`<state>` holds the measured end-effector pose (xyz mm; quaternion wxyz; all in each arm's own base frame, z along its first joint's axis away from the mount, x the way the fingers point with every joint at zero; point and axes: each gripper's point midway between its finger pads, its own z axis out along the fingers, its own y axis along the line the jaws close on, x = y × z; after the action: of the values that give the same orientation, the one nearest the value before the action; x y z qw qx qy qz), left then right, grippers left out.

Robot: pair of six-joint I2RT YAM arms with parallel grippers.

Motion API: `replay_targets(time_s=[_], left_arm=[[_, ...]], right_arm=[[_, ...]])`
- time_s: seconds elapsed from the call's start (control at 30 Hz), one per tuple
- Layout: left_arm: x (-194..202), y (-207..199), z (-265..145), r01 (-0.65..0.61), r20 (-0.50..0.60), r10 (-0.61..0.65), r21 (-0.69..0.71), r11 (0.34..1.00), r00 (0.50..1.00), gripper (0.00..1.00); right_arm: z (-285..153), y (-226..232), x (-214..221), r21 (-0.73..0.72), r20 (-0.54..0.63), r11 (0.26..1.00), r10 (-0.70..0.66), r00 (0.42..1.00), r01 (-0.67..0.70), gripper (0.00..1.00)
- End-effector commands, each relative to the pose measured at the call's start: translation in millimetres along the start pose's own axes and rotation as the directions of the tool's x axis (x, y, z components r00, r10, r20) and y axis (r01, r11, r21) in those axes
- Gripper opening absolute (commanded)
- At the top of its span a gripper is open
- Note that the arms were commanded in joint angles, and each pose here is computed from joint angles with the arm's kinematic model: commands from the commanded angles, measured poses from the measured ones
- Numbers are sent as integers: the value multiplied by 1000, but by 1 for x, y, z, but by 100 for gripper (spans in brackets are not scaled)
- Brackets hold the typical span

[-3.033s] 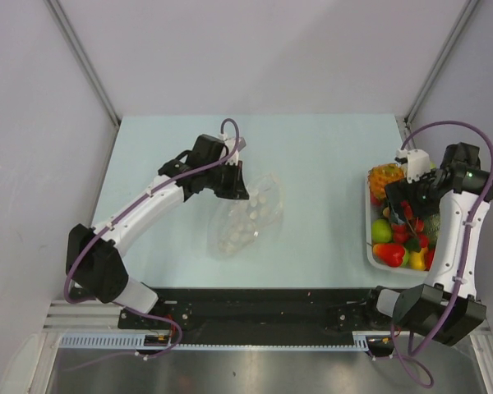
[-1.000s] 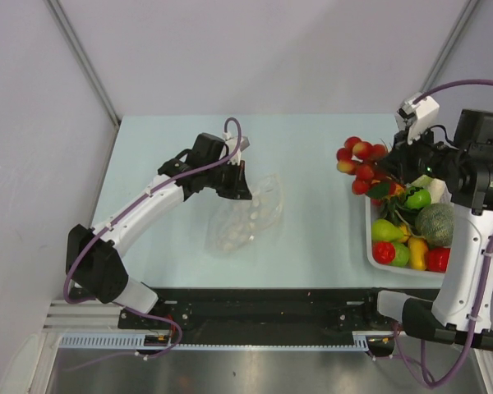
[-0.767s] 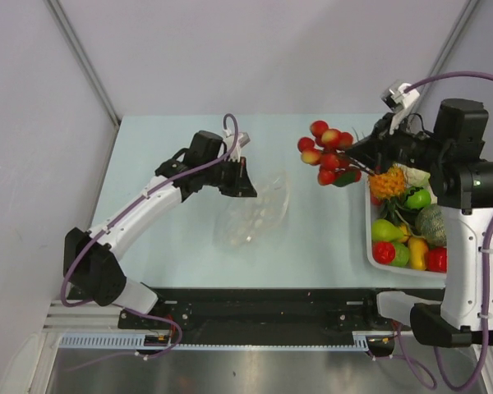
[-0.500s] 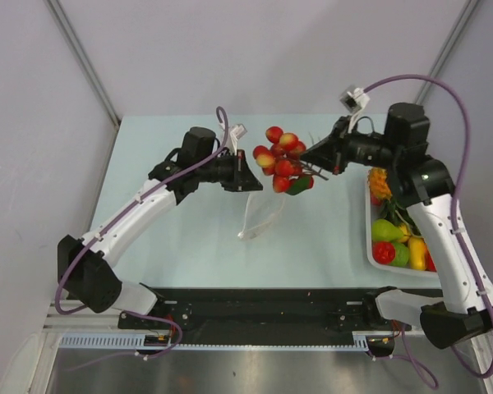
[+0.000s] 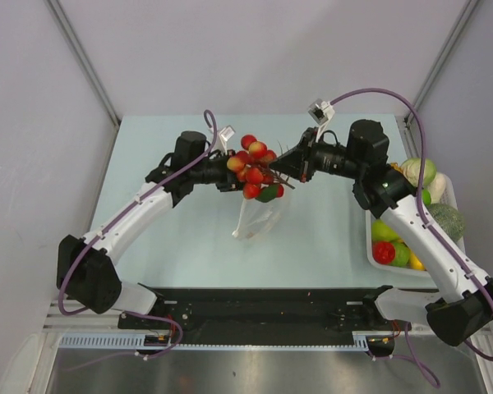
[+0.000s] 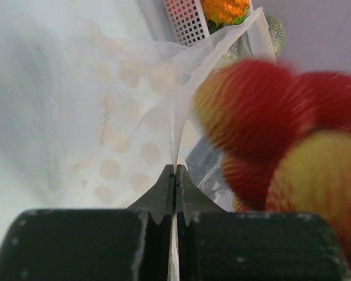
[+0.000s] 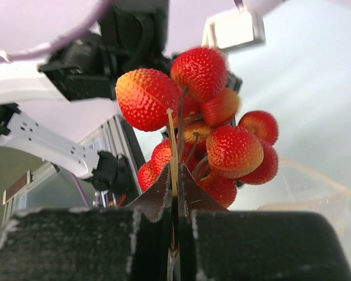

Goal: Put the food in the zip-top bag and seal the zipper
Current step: Place the fake fruit in the zipper food storage bag.

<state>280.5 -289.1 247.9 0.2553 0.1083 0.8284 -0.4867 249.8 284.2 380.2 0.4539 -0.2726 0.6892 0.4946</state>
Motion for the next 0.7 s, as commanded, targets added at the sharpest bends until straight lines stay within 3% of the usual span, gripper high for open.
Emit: replay_targets(time_s=[0.0, 0.27, 0.53, 0.67], left_arm=[[-6, -12, -1, 17, 12, -18, 65, 998, 1000, 0], [-11, -1, -4, 102, 17, -104, 71, 992, 994, 0], [-15, 13, -20, 133, 34, -134, 50, 990, 990, 0], [-14, 21, -21, 155, 29, -156, 35, 987, 987, 0]], right_arm=[[-4, 29, -49, -54, 175, 992, -105, 979, 116, 0], [21, -8, 6, 8, 31, 989, -145, 989, 144, 0], [3, -48, 59, 158, -159, 960, -206, 966, 231, 0], [3, -54, 79, 158, -240, 946, -243, 940, 285, 0]])
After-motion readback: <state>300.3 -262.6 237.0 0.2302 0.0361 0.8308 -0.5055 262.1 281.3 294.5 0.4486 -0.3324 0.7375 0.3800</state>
